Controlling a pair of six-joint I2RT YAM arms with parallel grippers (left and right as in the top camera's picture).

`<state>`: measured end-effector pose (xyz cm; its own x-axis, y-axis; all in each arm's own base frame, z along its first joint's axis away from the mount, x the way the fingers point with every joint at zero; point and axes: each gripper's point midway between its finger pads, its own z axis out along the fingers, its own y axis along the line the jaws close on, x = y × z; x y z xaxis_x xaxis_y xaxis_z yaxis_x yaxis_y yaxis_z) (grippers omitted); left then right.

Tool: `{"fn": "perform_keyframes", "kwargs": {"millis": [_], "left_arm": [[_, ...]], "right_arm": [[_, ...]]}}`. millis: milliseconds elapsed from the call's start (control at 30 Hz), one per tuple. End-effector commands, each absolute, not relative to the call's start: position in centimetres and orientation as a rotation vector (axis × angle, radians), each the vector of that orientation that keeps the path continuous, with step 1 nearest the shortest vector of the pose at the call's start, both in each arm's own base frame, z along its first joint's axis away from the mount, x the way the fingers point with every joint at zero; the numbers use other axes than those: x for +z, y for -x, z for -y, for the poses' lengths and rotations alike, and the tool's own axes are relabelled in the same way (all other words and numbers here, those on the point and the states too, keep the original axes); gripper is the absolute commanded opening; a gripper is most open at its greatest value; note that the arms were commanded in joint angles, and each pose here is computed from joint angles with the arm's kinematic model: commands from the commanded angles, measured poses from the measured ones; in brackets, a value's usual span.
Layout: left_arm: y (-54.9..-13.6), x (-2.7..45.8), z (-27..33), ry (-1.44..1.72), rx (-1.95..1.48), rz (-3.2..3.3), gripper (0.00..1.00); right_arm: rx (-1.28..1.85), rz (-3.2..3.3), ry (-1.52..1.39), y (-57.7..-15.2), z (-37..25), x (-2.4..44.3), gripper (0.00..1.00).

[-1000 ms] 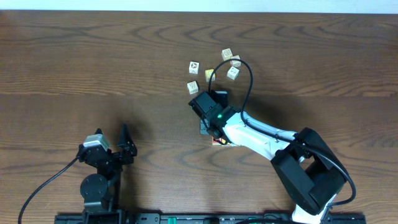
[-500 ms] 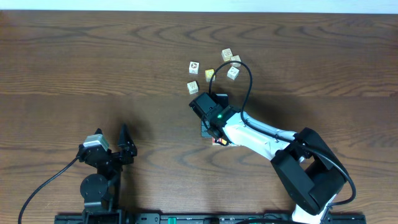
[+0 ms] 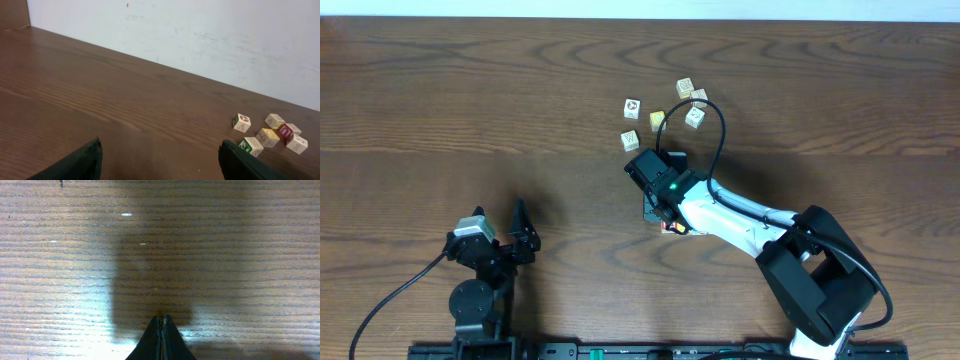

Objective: Lift 4 blocks

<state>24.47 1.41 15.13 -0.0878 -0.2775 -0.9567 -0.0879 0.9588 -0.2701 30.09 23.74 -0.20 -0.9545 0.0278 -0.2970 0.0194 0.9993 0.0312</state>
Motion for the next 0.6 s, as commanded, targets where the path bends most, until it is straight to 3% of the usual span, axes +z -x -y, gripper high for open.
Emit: {"fn": "perform_keyframes", "kwargs": {"millis": [0,567], "left_arm": [[-24.33,13.49,-1.9,0.306,-0.128,-1.708,0.75],[-24.33,13.49,-1.9,0.306,-0.128,-1.708,0.75]], "right_arm": [[0.054,-2.859,-0.009,-29.65,-24.3,-0.41,0.01],[0.061,-2.884,-0.037,-29.14,-24.24,-0.55,0.01]]}}
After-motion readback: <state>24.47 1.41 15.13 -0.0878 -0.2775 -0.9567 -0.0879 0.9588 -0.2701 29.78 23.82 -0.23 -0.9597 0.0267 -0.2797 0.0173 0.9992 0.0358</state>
